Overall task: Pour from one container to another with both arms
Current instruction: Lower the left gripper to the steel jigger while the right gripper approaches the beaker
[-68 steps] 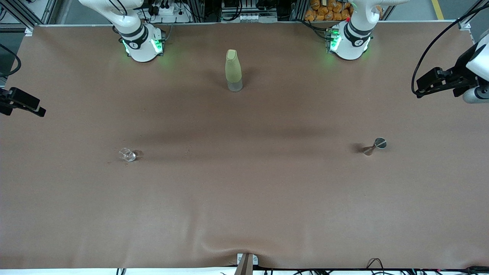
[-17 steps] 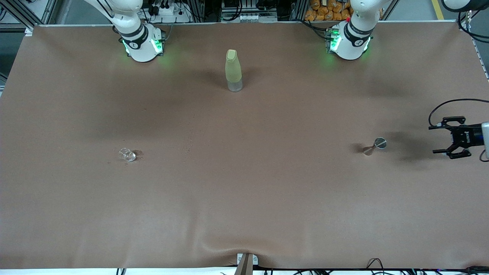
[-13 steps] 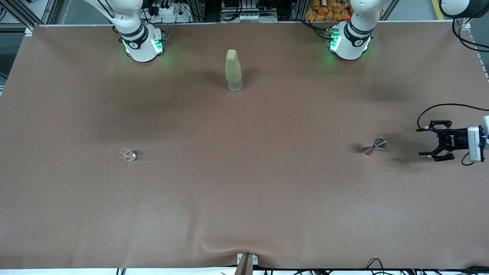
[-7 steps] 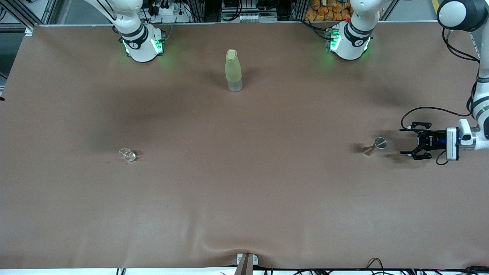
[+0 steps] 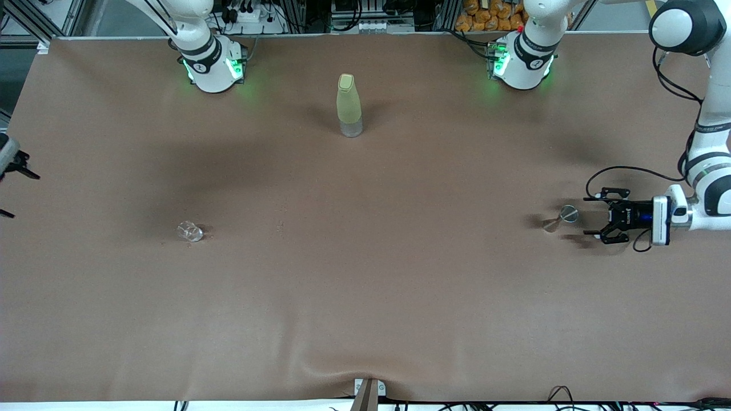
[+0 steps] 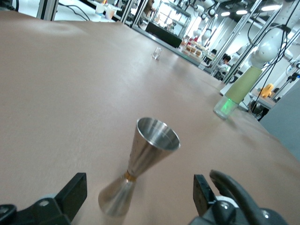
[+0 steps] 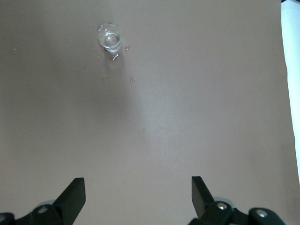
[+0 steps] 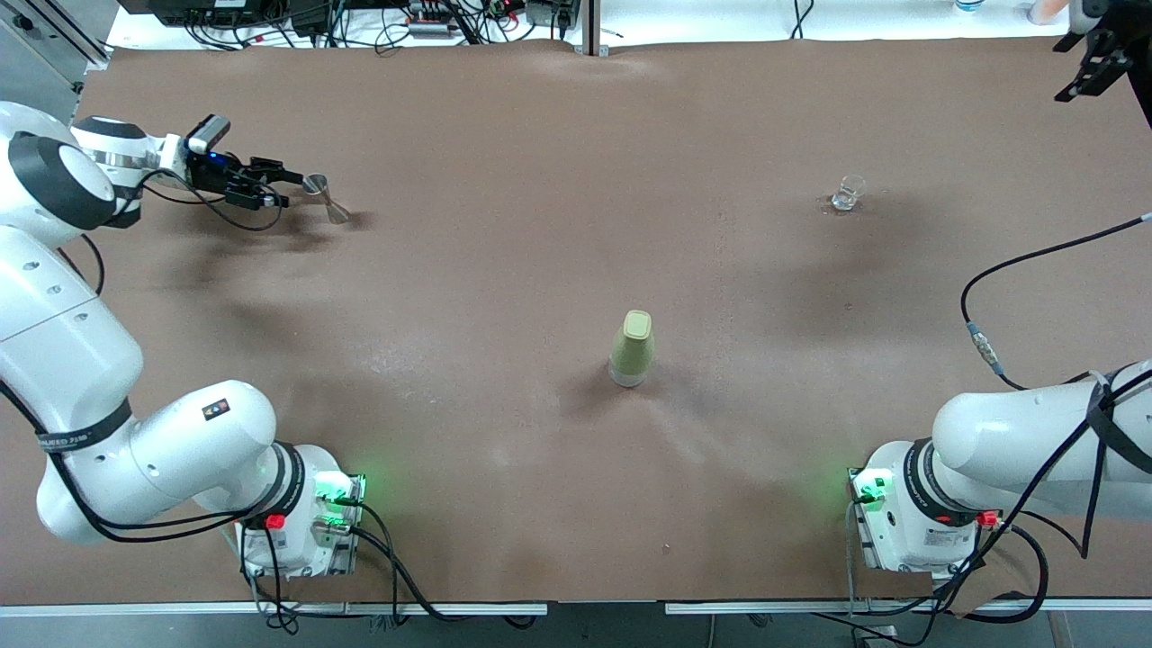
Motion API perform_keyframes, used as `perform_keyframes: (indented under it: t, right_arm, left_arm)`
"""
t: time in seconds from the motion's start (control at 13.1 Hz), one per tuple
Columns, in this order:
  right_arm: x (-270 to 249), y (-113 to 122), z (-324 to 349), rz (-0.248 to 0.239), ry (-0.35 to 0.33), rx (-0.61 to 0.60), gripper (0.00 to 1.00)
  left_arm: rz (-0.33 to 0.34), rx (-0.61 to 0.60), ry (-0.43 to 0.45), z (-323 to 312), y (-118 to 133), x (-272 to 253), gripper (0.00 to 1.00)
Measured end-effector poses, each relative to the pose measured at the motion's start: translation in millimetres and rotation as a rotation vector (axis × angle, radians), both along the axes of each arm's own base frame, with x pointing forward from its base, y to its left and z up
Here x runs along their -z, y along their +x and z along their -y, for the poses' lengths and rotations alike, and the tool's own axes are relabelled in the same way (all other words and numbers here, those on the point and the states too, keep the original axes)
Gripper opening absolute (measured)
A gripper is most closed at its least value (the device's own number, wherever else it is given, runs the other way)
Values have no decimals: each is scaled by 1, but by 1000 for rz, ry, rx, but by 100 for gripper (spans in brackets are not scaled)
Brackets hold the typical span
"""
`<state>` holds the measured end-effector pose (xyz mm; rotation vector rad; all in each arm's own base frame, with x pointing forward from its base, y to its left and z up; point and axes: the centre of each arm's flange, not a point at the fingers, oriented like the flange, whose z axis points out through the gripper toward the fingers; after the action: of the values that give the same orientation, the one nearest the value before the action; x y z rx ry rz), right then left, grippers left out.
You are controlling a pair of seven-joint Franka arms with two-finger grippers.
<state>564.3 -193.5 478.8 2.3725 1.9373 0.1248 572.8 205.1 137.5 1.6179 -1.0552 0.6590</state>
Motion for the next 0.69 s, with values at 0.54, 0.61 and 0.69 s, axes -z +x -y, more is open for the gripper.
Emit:
perform_keyframes:
  t: [0.54,0.61,0.69]
  right_arm:
    - [111,9,-1,59,140,-44,100]
    - [126,10,1,65,160,-50,100]
    - [142,11,3,71,184,-56,100]
  left_arm:
    - [19,-38,-49,11,10,-1,100]
    - [23,-48,-55,10,11,-2,100]
    - [27,-58,-61,10,12,-3,100]
